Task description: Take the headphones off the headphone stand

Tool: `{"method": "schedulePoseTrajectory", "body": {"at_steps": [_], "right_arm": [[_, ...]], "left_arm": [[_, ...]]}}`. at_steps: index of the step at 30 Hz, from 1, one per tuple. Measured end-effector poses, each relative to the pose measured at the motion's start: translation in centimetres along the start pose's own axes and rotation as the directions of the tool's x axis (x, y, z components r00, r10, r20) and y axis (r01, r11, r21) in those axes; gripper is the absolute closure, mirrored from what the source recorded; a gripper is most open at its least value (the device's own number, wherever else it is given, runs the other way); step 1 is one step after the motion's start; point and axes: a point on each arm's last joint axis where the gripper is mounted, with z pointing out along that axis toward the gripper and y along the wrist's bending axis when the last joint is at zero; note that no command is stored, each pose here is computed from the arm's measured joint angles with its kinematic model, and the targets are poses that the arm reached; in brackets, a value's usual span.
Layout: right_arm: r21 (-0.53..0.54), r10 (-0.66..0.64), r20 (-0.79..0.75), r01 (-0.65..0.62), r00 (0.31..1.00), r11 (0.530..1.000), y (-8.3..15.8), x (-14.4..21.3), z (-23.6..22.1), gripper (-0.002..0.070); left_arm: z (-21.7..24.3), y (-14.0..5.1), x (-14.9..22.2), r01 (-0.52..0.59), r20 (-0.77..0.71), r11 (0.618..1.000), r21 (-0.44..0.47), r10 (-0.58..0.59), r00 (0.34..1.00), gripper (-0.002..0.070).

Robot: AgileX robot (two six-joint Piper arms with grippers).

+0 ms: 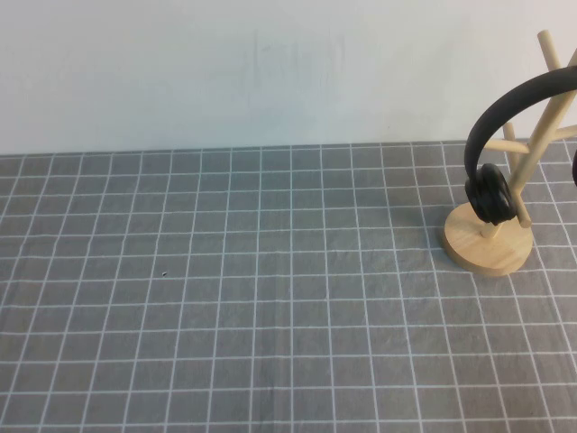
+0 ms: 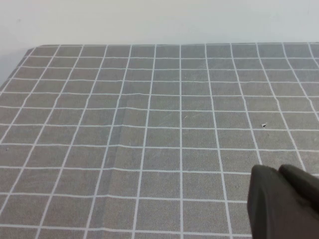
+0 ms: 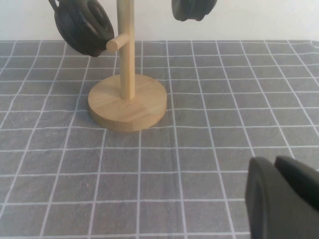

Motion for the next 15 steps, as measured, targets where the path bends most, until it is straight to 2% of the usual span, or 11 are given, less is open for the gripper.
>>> {"method": "schedulePoseTrajectory", "body": {"at_steps": [15], "right_arm": [[0.002,0.000,0.026,0.000,1.000,1.000,-0.02,-0.24,0.00,0.0685]], "left_arm": [[0.00,0.00,0.00,0.000,0.000,1.000,0.000,0.000,1.000,0.0679]]}}
